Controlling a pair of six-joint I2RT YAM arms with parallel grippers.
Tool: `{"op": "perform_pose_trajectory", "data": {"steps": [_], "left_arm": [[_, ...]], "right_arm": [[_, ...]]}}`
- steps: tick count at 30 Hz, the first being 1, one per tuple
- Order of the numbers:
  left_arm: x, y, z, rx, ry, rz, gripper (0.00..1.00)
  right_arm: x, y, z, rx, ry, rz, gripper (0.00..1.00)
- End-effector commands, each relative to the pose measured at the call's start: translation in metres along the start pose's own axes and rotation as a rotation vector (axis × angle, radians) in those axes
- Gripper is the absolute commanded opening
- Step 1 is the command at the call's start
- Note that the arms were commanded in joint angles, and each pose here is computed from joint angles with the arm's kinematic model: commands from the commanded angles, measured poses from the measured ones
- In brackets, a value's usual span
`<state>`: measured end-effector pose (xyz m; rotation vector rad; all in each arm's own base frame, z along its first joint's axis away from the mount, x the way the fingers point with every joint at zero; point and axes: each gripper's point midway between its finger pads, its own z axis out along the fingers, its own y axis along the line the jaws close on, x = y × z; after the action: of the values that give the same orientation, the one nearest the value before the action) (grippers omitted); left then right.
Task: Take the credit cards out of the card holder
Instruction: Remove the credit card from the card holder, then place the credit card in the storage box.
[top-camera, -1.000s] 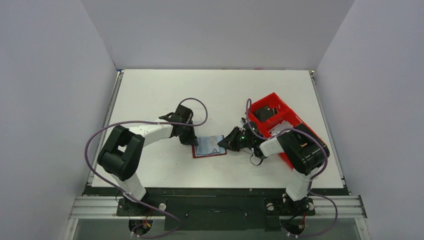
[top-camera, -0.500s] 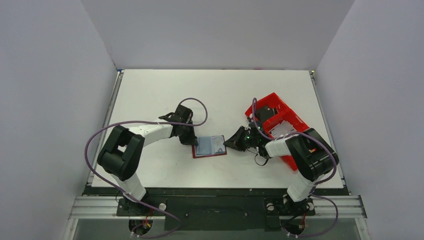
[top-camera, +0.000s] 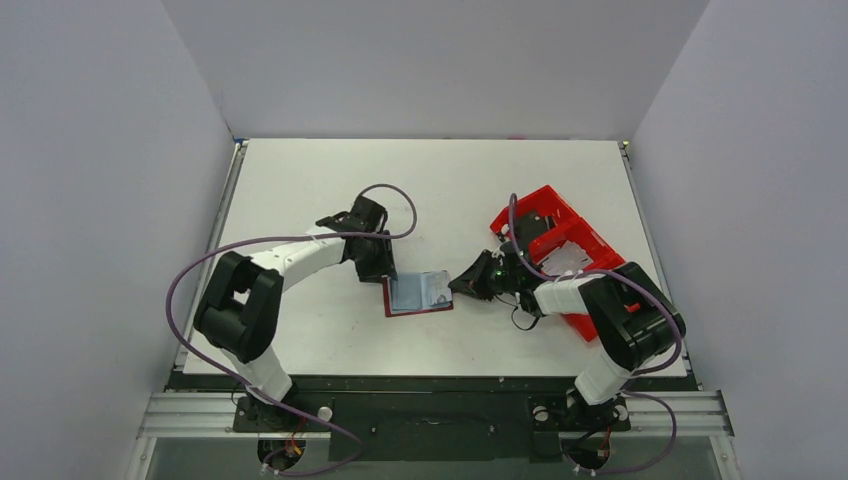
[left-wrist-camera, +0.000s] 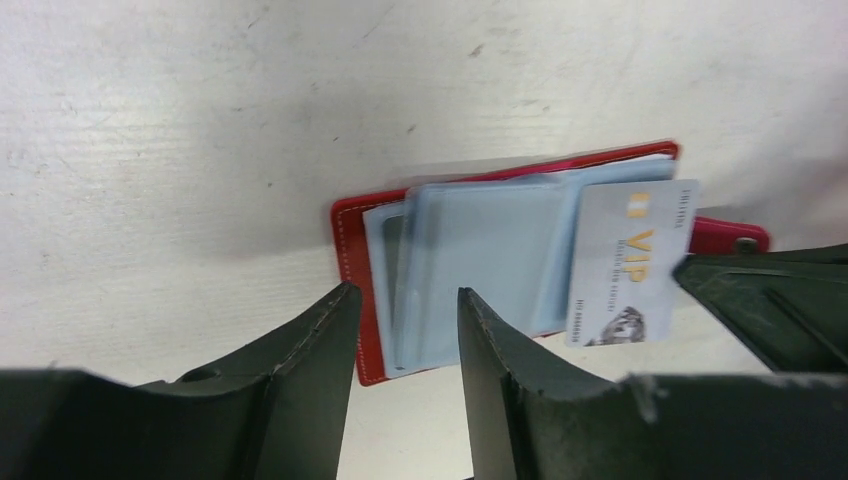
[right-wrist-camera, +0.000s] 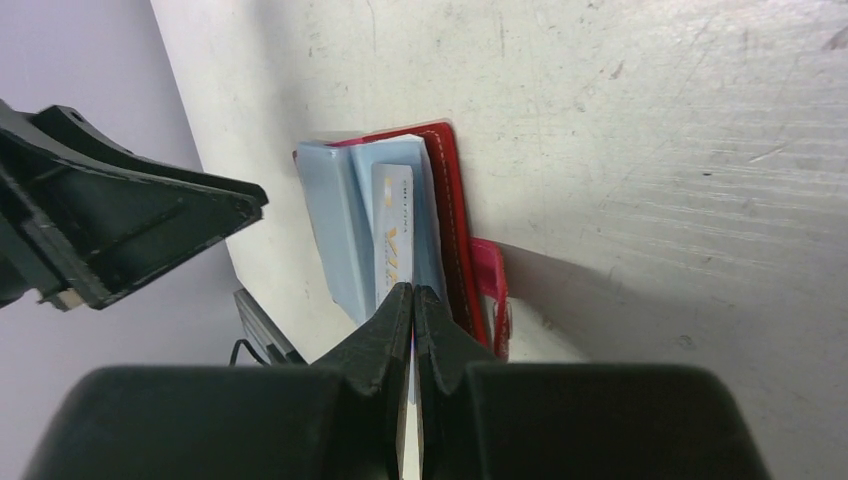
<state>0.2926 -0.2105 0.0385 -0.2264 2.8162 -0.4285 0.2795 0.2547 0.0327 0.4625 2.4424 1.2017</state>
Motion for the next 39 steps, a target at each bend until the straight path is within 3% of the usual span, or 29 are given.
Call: {"op": "perform_pose_trajectory", "data": {"steps": [1, 7, 21, 33, 39], "left_arm": [[-0.029, -0.035, -0.044, 0.125, -0.084, 0.030, 0.40], [-0.025, -0.061, -0.060, 0.294, -0.051, -0.001, 0.46], [-0.017, -0.103, -0.078, 0.705, 0.046, -0.120, 0.48], [-0.023, -0.124, -0.107, 0.942, 0.040, -0.168, 0.48], [-0.023, -0.126, -0.113, 0.970, 0.040, -0.176, 0.47]], "right_arm": [[-0.015, 0.035, -0.008, -0.098, -0.039, -0.019, 0.00], [-0.021, 0.058, -0.017, -0.149, -0.052, -0.013, 0.00], [-0.033, 0.119, -0.047, -0.300, -0.083, -0.004, 0.00], [-0.030, 0.152, -0.061, -0.391, -0.071, 0.012, 0.00], [-0.028, 0.159, -0.066, -0.412, -0.068, 0.013, 0.00]]}}
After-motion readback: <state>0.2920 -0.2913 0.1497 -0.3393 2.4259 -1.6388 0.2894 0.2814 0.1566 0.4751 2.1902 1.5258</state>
